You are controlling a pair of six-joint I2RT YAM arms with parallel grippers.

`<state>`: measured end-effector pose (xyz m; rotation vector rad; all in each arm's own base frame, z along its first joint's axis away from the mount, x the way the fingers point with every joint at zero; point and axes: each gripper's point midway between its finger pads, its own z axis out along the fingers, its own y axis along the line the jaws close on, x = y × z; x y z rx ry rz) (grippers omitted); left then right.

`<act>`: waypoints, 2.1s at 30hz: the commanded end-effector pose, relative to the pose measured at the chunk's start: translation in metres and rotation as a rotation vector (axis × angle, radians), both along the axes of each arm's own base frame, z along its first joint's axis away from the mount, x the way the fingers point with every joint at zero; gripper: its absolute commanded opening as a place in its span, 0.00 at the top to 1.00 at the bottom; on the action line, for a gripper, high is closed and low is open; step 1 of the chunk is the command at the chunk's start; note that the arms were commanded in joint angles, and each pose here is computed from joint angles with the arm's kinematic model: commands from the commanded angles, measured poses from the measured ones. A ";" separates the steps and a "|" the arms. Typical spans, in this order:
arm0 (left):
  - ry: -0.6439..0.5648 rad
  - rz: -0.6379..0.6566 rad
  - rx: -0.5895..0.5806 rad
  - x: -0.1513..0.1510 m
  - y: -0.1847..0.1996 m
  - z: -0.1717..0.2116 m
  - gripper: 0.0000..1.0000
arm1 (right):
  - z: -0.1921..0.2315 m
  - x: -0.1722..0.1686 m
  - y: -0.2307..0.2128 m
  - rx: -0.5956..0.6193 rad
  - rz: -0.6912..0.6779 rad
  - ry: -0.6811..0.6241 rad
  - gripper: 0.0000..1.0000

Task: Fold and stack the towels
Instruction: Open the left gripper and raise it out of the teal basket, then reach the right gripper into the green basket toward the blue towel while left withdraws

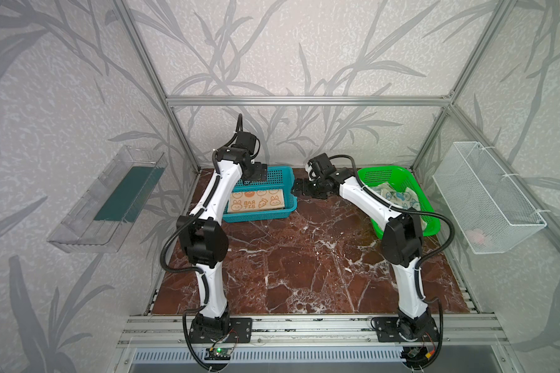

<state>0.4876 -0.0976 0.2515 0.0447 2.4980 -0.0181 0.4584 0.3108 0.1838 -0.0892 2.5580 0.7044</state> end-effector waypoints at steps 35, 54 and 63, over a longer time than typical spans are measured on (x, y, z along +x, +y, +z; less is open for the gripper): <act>0.117 -0.160 0.088 0.026 -0.129 -0.085 0.46 | 0.017 -0.053 -0.177 0.092 -0.230 -0.036 0.01; 0.237 -0.061 0.208 0.019 -0.095 -0.132 0.56 | 0.013 -0.058 -0.164 0.101 -0.202 -0.029 0.01; 0.292 -0.057 0.220 0.016 -0.084 -0.148 0.67 | 0.011 -0.058 -0.162 0.109 -0.203 -0.027 0.01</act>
